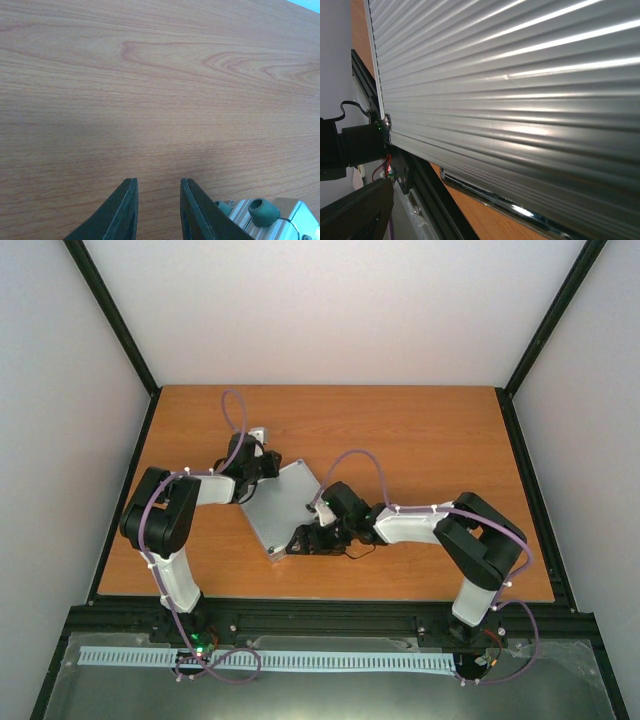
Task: Pack up texas hold em set
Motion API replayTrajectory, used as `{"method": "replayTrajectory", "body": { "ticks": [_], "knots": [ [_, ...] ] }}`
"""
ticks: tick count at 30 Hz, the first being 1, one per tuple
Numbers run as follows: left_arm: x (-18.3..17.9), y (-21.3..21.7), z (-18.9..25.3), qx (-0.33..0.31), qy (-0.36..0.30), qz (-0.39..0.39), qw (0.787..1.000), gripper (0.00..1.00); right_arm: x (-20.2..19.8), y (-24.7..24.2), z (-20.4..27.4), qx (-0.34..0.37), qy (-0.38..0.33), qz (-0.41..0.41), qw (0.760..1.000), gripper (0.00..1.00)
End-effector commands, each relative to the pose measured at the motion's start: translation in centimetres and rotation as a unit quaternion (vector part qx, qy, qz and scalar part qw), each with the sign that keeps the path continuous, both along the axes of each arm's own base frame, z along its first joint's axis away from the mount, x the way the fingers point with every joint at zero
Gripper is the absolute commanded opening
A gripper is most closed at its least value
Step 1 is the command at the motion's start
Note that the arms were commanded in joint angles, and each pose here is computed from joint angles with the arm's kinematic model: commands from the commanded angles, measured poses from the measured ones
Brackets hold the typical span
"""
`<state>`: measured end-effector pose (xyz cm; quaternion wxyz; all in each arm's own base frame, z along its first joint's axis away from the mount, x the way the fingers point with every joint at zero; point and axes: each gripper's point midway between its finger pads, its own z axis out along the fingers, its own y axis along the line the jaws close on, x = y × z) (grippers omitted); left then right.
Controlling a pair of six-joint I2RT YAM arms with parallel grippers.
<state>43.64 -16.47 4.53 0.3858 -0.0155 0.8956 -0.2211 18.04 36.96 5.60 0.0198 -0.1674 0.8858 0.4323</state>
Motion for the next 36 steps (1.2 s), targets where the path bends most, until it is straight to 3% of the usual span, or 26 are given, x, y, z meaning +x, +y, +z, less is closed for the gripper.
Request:
{"method": "replayTrajectory", "body": {
  "ticks": [1,7,11,15,28,32,36],
  "knots": [
    [-15.0,-0.8,-12.0,0.058,0.28,-0.092,0.954,0.25,6.7,4.3,8.4,0.135,-0.172,-0.02,0.976,0.97],
    [-14.9,-0.9,-12.0,0.057,0.279,-0.094,0.954,0.25,7.0,4.0,11.2,0.151,-0.203,-0.026,0.967,0.9],
    [-14.9,-0.9,-12.1,0.058,0.28,-0.094,0.953,0.25,7.1,3.8,12.1,0.154,-0.219,-0.028,0.963,0.74],
    [-15.0,-0.9,-12.1,0.059,0.281,-0.094,0.953,0.25,7.6,3.5,11.9,0.144,-0.223,-0.037,0.963,0.68],
    [-15.4,-1.2,-12.4,0.063,0.285,-0.103,0.951,0.25,9.4,3.2,10.8,0.136,-0.23,-0.056,0.962,0.67],
    [-15.2,-1.3,-12.2,0.063,0.282,-0.103,0.952,0.25,8.4,2.7,10.8,0.138,-0.215,-0.048,0.966,0.66],
    [-14.8,-1.3,-11.7,0.066,0.278,-0.104,0.953,0.25,7.3,0.3,9.7,0.097,-0.216,-0.065,0.969,0.67]
  ]
}}
